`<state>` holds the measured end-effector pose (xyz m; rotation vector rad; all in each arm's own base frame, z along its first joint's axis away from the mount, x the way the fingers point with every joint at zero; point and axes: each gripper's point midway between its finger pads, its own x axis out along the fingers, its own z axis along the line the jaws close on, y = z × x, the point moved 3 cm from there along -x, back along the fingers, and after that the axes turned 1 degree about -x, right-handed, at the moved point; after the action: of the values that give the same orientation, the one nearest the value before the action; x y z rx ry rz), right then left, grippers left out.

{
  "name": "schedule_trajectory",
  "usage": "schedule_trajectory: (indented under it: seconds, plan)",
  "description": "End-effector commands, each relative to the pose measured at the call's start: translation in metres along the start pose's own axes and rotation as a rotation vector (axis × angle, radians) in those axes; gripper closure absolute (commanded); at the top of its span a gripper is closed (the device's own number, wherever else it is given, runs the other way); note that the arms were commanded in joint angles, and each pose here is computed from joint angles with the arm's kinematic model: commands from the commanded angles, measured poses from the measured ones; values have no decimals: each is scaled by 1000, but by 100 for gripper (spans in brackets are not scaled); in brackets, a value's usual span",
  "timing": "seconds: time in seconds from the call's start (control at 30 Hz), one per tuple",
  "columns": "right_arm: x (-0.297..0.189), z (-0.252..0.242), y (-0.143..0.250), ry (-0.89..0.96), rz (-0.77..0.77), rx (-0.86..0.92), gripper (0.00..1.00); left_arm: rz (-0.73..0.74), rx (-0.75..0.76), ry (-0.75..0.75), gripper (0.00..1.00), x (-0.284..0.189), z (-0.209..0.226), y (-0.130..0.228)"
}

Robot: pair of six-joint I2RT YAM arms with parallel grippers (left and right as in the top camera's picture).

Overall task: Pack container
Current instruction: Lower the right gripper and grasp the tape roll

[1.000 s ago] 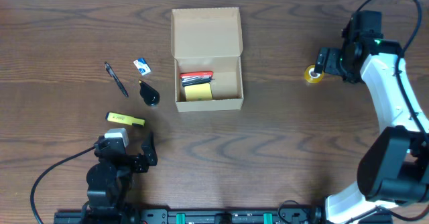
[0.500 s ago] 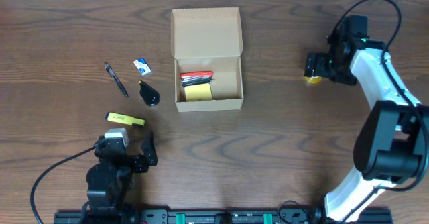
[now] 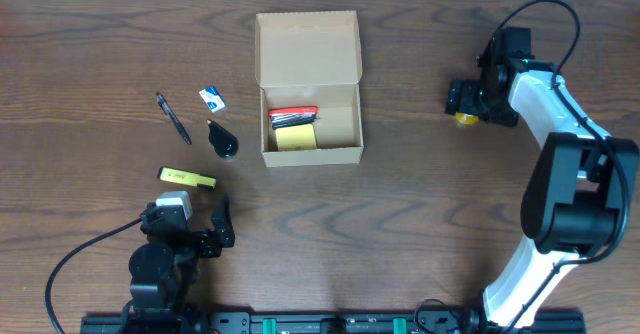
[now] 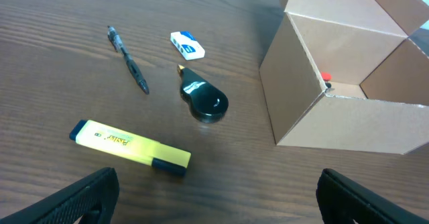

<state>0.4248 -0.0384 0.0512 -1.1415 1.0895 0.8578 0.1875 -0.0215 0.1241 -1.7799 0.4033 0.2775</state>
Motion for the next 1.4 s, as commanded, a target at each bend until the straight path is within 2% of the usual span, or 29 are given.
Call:
schedule_trajectory:
  seconds: [0.0,0.23,0.37,0.63,0.9,1.2,1.37]
  plan:
    - [12,-1,2,24,12,13,9,5,5,-12,5,3,3,5]
    - [19,-1,-2,22,-4,28,10,5,5,-12,5,3,3,5]
    - [20,-4,-1,39,-3,30,18,5,5,-12,5,3,3,5]
    - [32,-6,9,51,47,41,21,5,5,-12,5,3,3,5]
    - [34,-7,10,53,51,44,37,5,5,-12,5,3,3,5]
    - [33,-5,7,43,44,56,70,5,5,-12,5,3,3,5]
    - [24,10,-11,-52,5,55,84,5,5,-12,5,3,3,5]
